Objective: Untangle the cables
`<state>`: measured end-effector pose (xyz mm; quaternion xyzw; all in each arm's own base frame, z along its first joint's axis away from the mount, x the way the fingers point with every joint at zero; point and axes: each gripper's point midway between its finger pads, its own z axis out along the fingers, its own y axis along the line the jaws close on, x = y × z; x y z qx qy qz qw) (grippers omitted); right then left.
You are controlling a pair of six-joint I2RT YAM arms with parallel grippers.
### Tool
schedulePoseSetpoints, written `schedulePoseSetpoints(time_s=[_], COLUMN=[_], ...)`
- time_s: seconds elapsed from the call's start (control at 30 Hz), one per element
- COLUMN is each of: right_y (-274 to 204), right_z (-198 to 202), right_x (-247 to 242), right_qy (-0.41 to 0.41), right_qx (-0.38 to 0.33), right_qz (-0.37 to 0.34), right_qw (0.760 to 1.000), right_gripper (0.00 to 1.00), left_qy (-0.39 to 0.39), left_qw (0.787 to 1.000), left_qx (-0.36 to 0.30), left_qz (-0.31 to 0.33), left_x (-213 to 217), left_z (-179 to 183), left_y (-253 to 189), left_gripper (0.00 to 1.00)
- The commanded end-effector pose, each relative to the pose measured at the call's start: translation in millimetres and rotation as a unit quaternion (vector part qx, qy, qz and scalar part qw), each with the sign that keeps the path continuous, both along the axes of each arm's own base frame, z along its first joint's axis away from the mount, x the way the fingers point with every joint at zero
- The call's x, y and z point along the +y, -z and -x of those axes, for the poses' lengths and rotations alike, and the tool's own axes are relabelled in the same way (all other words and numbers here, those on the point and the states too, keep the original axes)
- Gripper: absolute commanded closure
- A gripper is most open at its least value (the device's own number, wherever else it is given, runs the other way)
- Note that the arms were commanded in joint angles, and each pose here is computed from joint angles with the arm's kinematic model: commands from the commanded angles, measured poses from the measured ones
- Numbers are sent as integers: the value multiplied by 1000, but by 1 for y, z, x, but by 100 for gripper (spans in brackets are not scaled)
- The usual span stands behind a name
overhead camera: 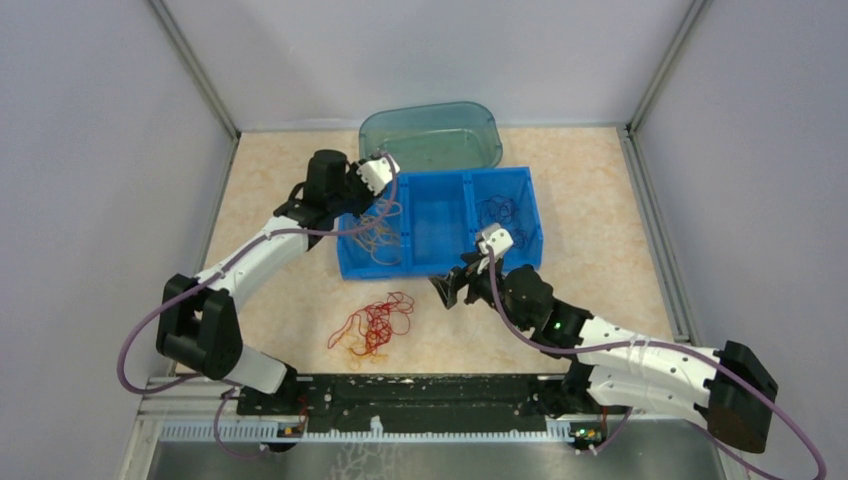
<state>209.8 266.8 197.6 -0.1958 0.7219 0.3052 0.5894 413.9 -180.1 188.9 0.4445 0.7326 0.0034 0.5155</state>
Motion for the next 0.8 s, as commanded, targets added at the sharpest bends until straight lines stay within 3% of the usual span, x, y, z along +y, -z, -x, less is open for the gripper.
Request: schedulePoseSetpoints(time_s=[0.0,0.07,0.13,0.33,0.53,0.77], right_y=[-31,-35,-35,-31,-8,58], right_z=[0,1,2,22,57,64], right_x=[3,6,9,45,101,167], right_qy=[-7,-16,-24,-143,-302,-369], right_qx=[-27,-32,-33,-57,-83,-75], right_qz=[-20,-18,-12,25,96,212], right_qw=[999,999,999,988,945,902], right_gripper=[14,14,14,15,16,13], left_qy=[1,14,24,57,122,71], left_qw=[1000,1000,1000,997,987,991], left_qx=[1,2,8,27,81,73], left_qz=[-26,-15,-6,41,67,89], left_x=[12,13,12,12,30,67], left_z=[-2,0,4,35,114,130], left_y=[9,-1,-13,-68,-61,-44], left_gripper=[32,18,12,3,0,0])
